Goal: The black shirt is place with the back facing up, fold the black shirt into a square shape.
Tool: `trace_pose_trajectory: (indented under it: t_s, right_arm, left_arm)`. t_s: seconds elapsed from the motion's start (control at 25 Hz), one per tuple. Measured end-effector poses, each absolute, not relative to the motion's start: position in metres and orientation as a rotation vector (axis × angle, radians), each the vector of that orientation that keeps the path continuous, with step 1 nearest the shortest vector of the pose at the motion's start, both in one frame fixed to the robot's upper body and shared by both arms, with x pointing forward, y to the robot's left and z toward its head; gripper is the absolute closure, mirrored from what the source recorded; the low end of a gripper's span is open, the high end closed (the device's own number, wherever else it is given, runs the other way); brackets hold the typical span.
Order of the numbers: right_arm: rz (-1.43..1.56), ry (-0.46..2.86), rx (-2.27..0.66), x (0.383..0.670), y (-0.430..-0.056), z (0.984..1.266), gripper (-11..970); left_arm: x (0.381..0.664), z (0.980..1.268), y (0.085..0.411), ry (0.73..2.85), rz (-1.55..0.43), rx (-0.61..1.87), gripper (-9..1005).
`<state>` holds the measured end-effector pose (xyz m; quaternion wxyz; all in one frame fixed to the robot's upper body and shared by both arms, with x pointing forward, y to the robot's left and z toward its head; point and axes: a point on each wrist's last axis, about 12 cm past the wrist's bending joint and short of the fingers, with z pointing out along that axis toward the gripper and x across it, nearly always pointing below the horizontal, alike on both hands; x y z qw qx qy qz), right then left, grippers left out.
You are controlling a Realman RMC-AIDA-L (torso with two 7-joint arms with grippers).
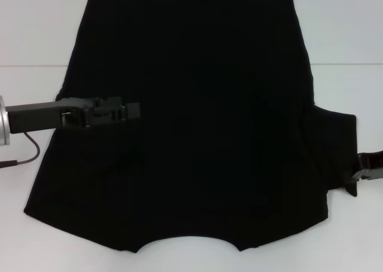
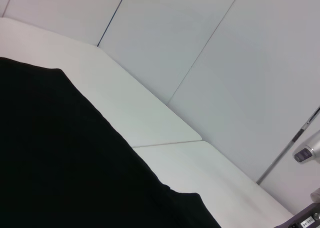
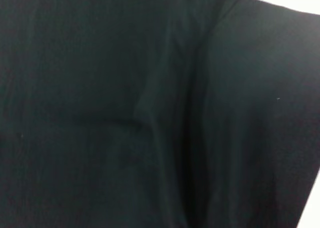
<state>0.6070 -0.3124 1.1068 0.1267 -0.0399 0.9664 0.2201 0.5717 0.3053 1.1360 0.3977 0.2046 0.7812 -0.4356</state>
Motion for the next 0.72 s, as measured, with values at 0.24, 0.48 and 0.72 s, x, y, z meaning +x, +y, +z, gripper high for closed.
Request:
trace_pose_trajectory:
  t_s: [0.24, 0.48, 0.72]
  right_arm:
    - [0.576, 2.736, 0.007, 0.609, -0.34, 1.115, 915]
    - [0.601, 2.632, 0.092, 0.613, -0.355, 1.128, 946]
    - [0.612, 2.574, 0.088, 0.622, -0.35, 1.137, 944]
  left_arm:
    - [0.568, 1.136, 0.309, 1.958, -1.115, 0.492, 206]
    - [0.564, 1.135, 0.313, 1.936, -1.126, 0.461, 205]
    - [0.563, 1.136, 0.314, 1.925, -1.137, 0.451, 206]
